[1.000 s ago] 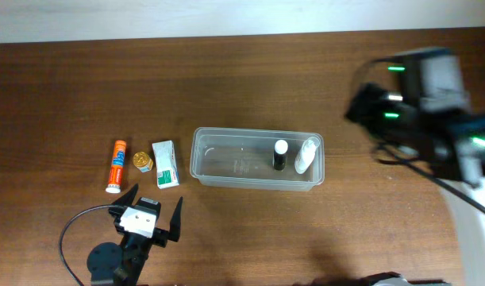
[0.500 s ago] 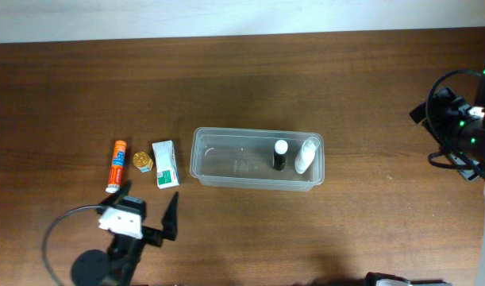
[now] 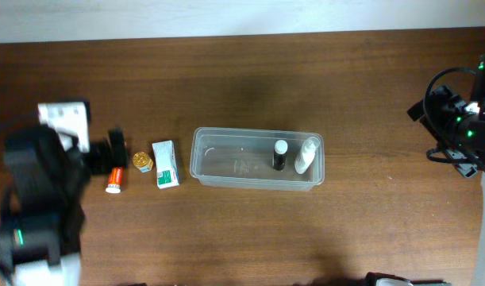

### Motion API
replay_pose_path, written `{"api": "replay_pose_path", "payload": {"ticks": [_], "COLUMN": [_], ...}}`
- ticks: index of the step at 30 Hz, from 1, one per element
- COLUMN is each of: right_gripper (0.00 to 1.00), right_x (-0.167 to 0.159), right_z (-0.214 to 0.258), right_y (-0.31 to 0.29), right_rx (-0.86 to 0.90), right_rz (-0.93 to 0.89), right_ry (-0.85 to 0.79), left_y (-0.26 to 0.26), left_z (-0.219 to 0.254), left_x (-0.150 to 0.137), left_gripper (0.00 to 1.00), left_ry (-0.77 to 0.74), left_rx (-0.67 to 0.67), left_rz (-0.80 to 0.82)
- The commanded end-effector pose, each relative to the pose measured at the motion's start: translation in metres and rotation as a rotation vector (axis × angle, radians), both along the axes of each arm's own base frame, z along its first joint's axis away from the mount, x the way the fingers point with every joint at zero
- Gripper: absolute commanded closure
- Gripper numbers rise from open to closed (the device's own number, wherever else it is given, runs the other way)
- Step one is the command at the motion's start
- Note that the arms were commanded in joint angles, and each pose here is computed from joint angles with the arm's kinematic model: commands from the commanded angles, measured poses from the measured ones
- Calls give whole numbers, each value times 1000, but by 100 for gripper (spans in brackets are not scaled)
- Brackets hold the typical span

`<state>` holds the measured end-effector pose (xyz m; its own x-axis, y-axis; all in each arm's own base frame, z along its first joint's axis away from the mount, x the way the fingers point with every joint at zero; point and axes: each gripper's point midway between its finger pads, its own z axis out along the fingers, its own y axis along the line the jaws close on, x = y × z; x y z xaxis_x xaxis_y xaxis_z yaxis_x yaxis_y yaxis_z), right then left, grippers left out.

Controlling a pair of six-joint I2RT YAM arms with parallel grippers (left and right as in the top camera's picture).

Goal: Pack container

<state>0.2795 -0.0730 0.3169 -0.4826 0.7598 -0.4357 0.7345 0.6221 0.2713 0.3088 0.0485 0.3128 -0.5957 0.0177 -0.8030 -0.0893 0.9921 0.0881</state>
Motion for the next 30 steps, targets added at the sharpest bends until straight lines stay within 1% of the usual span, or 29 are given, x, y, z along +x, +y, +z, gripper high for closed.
{"api": "replay_pose_path", "payload": {"ticks": [1,3,6,11,15,20,23,25,27,30], "right_gripper": [2,1,1,1,1,1,2,2,1,2], "right_x": [2,2,2,2,2,2,2,2,2,2], "right_z": [-3,-4,-4,-4,-4,-4,-4,-4,-4,-4], "right_y": [-5,-5,-5,-5,-5,-5,-5,-5,-5,-5], "right_rx": [-8,-8,-8,-8,-8,-8,-8,-8,-8,-8], "right_rz": [-13,-13,-13,-13,-13,-13,-13,-13,-13,-13], "right_ry": [15,17,18,18,18,18,18,18,18,18], "left_y": [12,26,44,57,72,73,74,74,75,76], "left_z": [-12,-28,-53,-98,-144,-207,-234,-251,-263,-277], "left_x": [20,31,38,44,42,38,40,40,42,47], "left_gripper": [0,0,0,0,0,1,2,7,11,11], "left_ry": [76,121,191,334,492,694,760,798,817,825], "left_rx": [-73,-132,-172,-193,-173,-208,-210,-202,-203,-205], "left_rz": [-30,-15,26,66,125,104,68,32,26,25]}}
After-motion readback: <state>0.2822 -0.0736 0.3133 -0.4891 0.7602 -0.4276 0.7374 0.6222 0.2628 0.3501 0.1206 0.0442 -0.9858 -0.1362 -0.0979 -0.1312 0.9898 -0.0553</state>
